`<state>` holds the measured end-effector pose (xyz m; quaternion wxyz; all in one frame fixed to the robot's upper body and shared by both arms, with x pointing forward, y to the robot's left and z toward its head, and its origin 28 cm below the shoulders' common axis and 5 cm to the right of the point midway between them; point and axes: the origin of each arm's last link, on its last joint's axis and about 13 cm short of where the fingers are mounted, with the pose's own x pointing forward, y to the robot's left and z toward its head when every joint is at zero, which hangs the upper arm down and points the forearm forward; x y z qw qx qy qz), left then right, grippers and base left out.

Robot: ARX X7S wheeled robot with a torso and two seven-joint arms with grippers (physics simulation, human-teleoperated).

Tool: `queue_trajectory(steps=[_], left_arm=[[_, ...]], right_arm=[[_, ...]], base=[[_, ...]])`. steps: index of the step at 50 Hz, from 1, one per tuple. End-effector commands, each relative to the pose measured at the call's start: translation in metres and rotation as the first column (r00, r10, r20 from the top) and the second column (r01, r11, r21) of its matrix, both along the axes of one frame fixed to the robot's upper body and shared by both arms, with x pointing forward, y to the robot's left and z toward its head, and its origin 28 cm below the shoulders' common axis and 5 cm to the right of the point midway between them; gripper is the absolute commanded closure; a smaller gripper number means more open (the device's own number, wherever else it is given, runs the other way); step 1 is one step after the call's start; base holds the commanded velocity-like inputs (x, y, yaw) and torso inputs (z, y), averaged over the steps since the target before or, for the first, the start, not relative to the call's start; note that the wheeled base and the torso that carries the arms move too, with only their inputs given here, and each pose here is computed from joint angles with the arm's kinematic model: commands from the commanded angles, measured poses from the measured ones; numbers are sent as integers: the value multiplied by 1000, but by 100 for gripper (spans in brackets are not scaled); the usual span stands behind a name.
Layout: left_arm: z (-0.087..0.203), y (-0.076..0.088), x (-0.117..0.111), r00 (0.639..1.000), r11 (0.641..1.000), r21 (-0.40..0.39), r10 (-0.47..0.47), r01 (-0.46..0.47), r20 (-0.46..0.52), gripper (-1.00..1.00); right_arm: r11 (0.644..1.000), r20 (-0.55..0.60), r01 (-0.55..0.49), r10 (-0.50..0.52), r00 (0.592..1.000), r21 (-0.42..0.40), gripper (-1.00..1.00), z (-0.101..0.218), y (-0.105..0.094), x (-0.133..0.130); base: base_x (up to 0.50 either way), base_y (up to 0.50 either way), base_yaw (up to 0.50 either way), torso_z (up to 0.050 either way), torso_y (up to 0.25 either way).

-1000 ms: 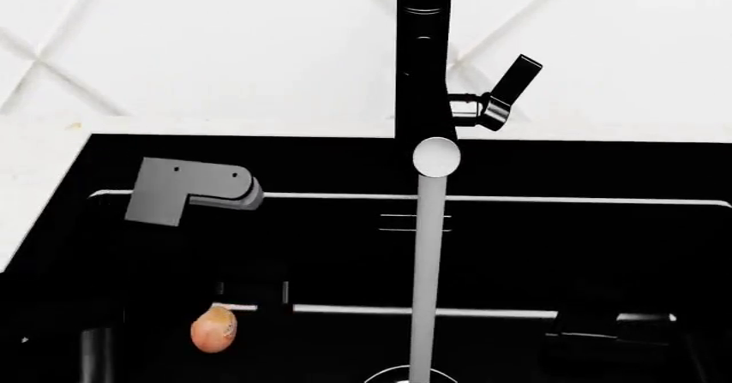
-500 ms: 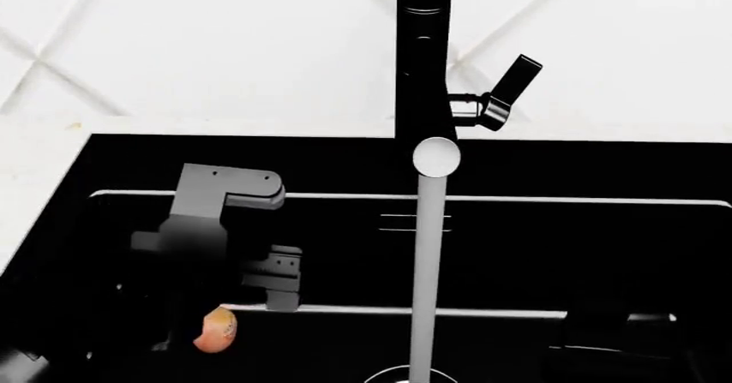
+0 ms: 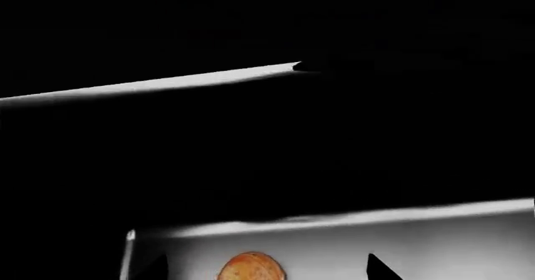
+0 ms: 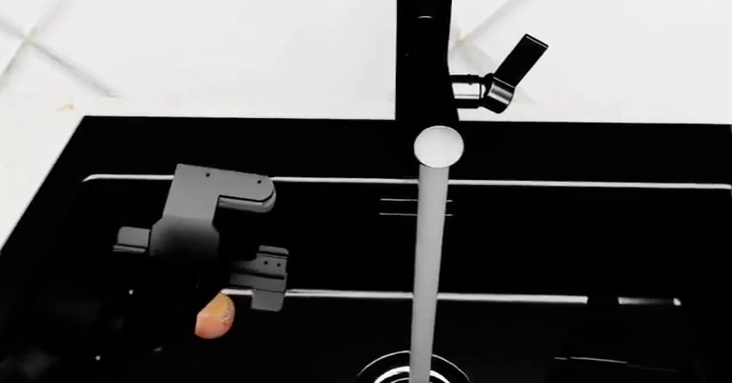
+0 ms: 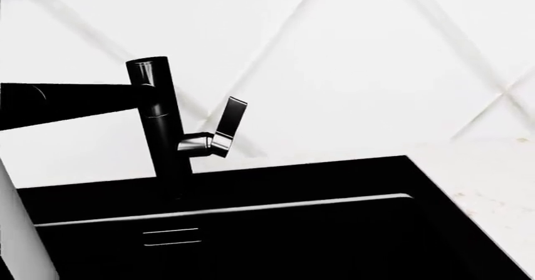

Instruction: Pick the broccolis and asparaguss from the sink and place them in one bowl. Place the onion in the other bowl. Then turn off the sink faucet.

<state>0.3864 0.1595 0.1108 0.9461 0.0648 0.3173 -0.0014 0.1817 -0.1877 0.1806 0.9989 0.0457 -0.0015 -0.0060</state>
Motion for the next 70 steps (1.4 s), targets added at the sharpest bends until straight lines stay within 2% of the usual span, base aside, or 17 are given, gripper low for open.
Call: queue_trajectory(steps=[1,11,24,31,32,37,43,51,57,65,70], left_arm=[[-2,5,-3,1000,1000,30,-4,4,-4,-100],[-1,5,-2,1000,1000,9,8,-8,-18,-100],[4,5,6,1000,999,32,7,-8,9,-100],[6,10,9,998,998,28,63,-64,20,-100],[7,11,9,996,996,8,88,-88,3,100],[9,10,10,997,996,38,74,-75,37,100],[16,5,5,997,998,32,53,-55,57,100],[38,-4,-20,993,999,17,-51,49,111,100],[44,-6,-40,980,992,21,-129,127,152,100],[53,-9,-56,968,982,21,-187,186,168,100],[56,-9,-57,962,978,6,-208,211,178,100]], right_arm=[[1000,-5,4,-4,1000,-10,-100,3,-2,-1],[1000,-1,8,-8,1000,-12,-100,6,-3,-4],[1000,1,8,-8,1000,-12,-100,8,-3,-7],[1000,-1,8,-8,1000,-13,-100,8,-3,-6],[1000,-1,7,-7,1000,-12,-100,8,-3,-5],[1000,-1,5,-6,1000,-14,-100,9,-2,-4],[1000,0,6,-6,1000,-17,-100,10,-3,-4],[1000,-4,12,-12,1000,-11,-100,7,-4,-7],[1000,-3,14,-14,1000,-9,-100,6,-5,-8],[1000,-4,11,-11,1000,-8,-100,6,-5,-7],[1000,-4,11,-11,1000,-7,-100,7,-6,-7]], base=[[0,0,0,0,-250],[0,0,0,0,-246],[0,0,0,0,-224],[0,0,0,0,-180],[0,0,0,0,0],[0,0,0,0,0],[0,0,0,0,0],[0,0,0,0,0],[0,0,0,0,0],[0,0,0,0,0],[0,0,0,0,64]])
